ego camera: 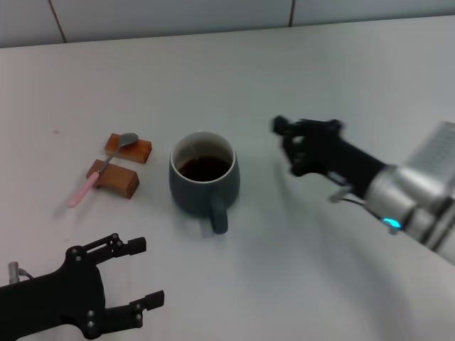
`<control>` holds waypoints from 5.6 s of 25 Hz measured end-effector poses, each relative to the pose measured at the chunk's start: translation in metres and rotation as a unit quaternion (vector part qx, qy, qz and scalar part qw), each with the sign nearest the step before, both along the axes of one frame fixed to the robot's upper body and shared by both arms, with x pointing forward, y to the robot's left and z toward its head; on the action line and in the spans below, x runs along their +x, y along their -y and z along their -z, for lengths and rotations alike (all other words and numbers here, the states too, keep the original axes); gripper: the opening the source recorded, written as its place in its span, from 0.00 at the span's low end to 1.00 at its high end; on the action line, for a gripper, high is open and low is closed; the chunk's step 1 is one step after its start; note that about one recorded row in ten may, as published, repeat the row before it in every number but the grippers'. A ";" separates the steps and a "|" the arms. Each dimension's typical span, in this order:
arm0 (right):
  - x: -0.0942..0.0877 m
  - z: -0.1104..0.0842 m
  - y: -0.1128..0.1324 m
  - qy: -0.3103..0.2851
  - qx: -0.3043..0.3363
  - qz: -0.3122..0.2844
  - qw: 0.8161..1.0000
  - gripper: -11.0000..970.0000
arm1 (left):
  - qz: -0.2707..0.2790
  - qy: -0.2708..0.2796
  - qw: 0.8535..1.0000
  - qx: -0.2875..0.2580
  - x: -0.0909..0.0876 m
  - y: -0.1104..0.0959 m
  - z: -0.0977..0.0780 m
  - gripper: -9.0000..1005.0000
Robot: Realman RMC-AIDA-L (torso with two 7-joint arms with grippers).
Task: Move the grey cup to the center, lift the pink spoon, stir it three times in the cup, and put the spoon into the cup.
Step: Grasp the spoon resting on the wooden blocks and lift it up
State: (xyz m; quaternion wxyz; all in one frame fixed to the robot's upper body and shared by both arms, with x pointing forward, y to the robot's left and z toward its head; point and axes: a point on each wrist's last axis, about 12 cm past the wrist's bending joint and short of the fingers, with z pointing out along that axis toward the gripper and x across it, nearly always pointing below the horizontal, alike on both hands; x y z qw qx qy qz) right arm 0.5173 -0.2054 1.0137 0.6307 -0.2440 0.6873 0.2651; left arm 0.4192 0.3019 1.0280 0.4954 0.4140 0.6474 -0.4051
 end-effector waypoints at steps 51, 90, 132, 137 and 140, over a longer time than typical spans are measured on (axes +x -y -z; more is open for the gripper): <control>-0.076 0.000 0.067 -0.086 -0.016 -0.236 0.968 0.68 | -0.049 -0.014 0.996 -0.068 0.006 0.000 -0.009 0.81; -0.076 -0.002 0.070 -0.087 -0.016 -0.236 0.968 0.68 | -0.336 -0.521 0.643 -0.450 -0.030 -0.041 0.030 0.81; -0.078 -0.001 0.070 -0.090 -0.010 -0.232 0.968 0.68 | -0.341 -0.551 0.634 -0.422 0.023 -0.007 0.038 0.81; -0.078 -0.001 0.070 -0.089 -0.010 -0.232 0.969 0.68 | -0.346 -0.550 0.634 -0.418 0.027 -0.007 0.038 0.81; -0.078 -0.001 0.070 -0.088 -0.009 -0.231 0.969 0.68 | -0.345 -0.550 0.637 -0.416 0.031 -0.005 0.037 0.81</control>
